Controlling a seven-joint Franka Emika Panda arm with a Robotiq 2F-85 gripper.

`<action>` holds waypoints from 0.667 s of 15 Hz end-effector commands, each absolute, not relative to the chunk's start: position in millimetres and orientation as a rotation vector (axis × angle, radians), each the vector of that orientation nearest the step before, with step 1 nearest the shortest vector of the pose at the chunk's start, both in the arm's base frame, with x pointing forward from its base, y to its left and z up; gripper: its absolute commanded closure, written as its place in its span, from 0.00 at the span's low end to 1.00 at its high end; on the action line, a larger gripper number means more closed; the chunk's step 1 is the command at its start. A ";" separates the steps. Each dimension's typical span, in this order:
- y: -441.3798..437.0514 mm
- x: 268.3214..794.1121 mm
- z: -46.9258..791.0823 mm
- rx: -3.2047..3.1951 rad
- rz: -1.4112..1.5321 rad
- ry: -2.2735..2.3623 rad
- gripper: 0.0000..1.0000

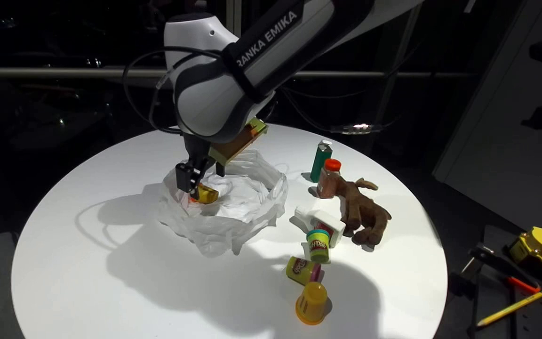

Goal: Remove the objects in the plastic and place them on the table

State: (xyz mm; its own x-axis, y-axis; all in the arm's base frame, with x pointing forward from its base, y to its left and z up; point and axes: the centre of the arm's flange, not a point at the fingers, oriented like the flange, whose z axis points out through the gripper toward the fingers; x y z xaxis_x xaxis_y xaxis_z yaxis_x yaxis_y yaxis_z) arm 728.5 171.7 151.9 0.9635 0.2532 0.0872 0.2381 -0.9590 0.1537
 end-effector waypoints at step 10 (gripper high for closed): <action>161.9 792.8 126.7 2.955 0.115 0.420 0.49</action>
State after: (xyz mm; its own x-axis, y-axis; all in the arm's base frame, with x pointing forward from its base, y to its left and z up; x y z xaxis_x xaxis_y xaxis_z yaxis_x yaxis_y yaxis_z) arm 761.5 155.4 123.6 0.9614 0.2701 0.0530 0.2570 -0.9498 0.1787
